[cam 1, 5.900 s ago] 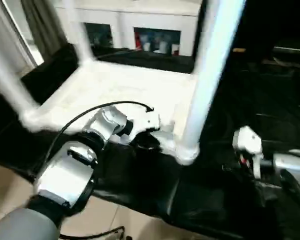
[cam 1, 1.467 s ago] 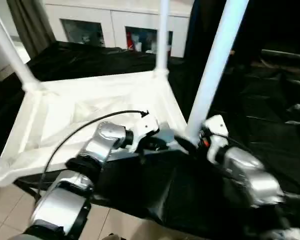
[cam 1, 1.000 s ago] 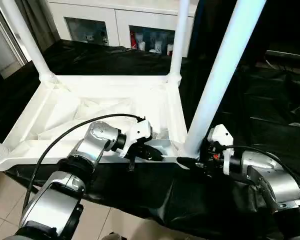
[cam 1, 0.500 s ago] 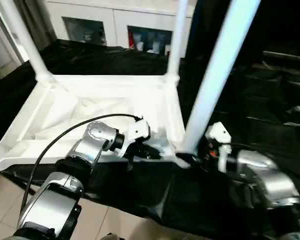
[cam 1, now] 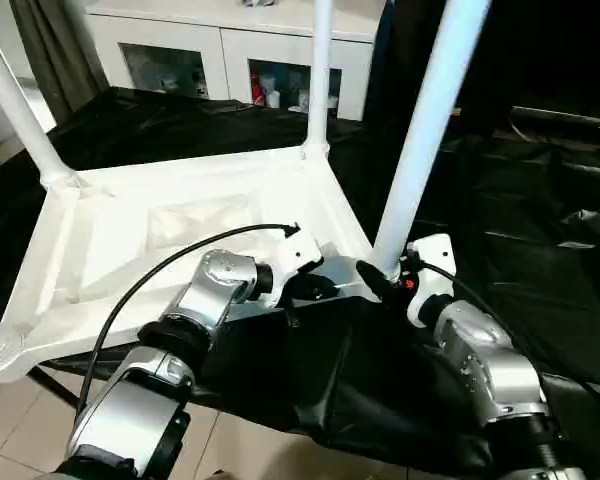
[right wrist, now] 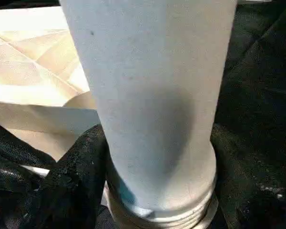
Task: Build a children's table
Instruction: Rotate leg to tighten
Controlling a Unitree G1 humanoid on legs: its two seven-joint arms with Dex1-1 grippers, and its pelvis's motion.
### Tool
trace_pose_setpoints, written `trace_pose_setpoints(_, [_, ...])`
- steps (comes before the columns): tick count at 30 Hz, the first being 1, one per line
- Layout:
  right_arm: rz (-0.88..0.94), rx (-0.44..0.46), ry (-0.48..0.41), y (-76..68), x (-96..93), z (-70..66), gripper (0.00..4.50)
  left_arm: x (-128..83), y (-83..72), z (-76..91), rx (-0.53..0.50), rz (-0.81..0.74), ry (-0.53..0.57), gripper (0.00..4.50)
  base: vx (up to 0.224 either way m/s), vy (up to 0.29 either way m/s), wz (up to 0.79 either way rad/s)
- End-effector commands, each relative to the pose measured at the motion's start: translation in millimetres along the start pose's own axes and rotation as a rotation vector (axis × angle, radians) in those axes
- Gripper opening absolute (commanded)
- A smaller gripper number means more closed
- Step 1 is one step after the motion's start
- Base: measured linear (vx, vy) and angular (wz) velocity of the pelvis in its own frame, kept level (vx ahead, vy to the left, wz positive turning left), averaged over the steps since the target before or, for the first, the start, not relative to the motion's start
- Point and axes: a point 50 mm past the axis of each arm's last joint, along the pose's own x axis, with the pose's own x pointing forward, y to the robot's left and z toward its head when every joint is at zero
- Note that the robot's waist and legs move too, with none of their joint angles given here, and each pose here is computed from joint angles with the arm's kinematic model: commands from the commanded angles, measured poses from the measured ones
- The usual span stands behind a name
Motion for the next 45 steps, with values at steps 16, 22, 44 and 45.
trace_pose_setpoints(16, [0.532, -0.153, 0.078, 4.7, -19.1, 11.8, 3.52, -14.1, -18.2, -12.7, 0.013, -0.327, 0.052, 0.0, 0.0, 0.0, 0.0])
trace_pose_setpoints(22, [0.675, -0.178, 0.106, -4.6, -33.3, 15.4, 3.52, -35.1, -13.5, -15.4, 0.01, -0.382, 0.075, 0.0, 0.0, 0.0, 0.0])
trace_pose_setpoints(44, [0.629, -0.129, 0.137, 3.0, -35.7, -4.2, 2.68, -30.0, -6.7, -16.0, -0.001, -0.182, 0.012, 0.0, 0.0, 0.0, 0.0])
trace_pose_setpoints(45, [0.629, -0.129, 0.137, 3.0, -35.7, -4.2, 2.68, -30.0, -6.7, -16.0, -0.001, -0.182, 0.012, 0.0, 0.0, 0.0, 0.0])
